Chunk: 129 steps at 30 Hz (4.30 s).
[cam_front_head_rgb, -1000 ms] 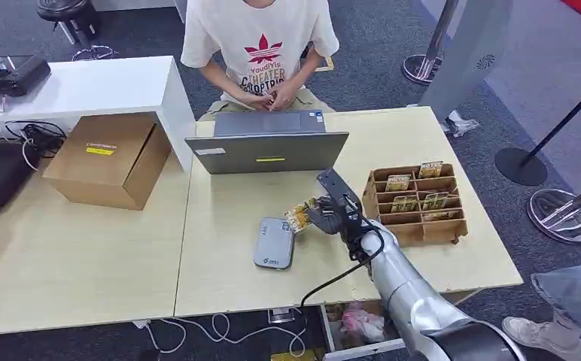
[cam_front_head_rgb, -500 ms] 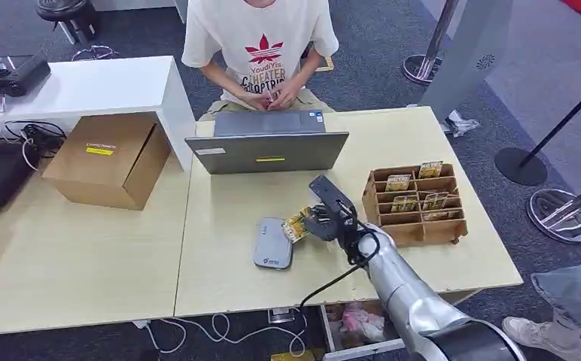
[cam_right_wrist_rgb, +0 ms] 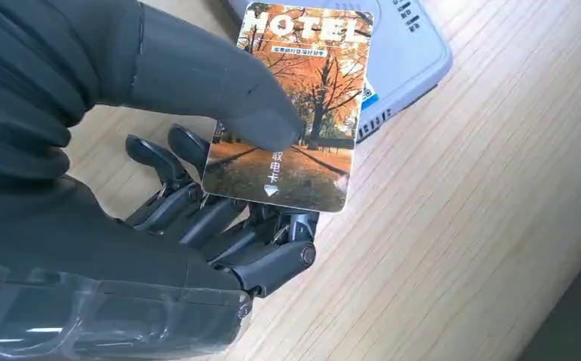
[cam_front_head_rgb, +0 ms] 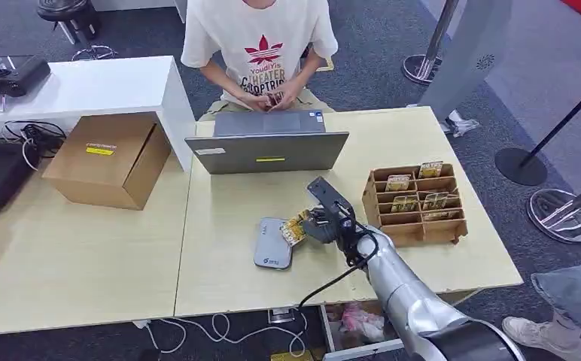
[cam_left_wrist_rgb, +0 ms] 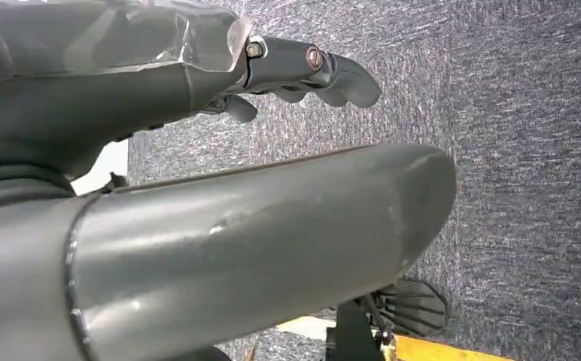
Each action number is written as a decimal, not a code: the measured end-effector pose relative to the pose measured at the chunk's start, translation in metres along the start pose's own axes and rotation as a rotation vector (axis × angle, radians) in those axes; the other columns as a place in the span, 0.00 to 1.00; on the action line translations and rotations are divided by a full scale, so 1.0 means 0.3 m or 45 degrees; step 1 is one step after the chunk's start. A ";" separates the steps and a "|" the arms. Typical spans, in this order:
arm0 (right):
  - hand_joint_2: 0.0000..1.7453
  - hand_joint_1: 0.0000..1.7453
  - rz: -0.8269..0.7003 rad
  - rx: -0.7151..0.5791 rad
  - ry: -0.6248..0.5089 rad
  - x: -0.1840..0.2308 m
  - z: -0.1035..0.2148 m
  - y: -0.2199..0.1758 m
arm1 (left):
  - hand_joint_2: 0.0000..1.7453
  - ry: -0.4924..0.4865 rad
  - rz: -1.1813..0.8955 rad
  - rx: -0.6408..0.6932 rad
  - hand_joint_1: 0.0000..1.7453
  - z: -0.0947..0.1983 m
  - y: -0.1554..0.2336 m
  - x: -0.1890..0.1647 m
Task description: Pass the card to the sensor for recognition and then transmit it.
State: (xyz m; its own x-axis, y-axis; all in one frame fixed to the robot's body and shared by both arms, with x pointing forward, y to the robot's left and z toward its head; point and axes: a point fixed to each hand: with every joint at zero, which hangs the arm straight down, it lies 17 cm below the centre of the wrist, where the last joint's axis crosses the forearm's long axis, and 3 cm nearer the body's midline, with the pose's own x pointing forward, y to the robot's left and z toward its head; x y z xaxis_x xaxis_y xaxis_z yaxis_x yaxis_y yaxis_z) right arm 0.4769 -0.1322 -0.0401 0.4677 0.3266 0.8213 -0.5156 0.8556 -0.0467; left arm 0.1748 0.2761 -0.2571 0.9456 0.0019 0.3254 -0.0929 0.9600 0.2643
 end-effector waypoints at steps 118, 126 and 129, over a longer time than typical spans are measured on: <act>1.00 1.00 0.760 -1.286 -0.623 0.737 0.467 -0.857 | 0.00 -0.002 0.063 0.009 0.00 -0.002 0.015 -0.030; 1.00 1.00 0.718 -1.325 -0.505 0.668 0.465 -0.956 | 0.00 0.001 0.067 0.015 0.00 -0.002 0.019 -0.034; 1.00 1.00 0.704 -1.334 -0.477 0.642 0.466 -0.977 | 0.00 0.003 0.068 0.016 0.00 -0.002 0.019 -0.037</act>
State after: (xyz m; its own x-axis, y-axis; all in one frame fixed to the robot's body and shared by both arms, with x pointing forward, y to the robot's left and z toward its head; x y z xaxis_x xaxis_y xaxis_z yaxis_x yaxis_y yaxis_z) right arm 0.6178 -0.3761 0.2114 0.0480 0.7580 0.6505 0.3240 0.6043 -0.7279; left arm 0.1640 0.2817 -0.2596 0.9398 0.0540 0.3375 -0.1474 0.9549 0.2578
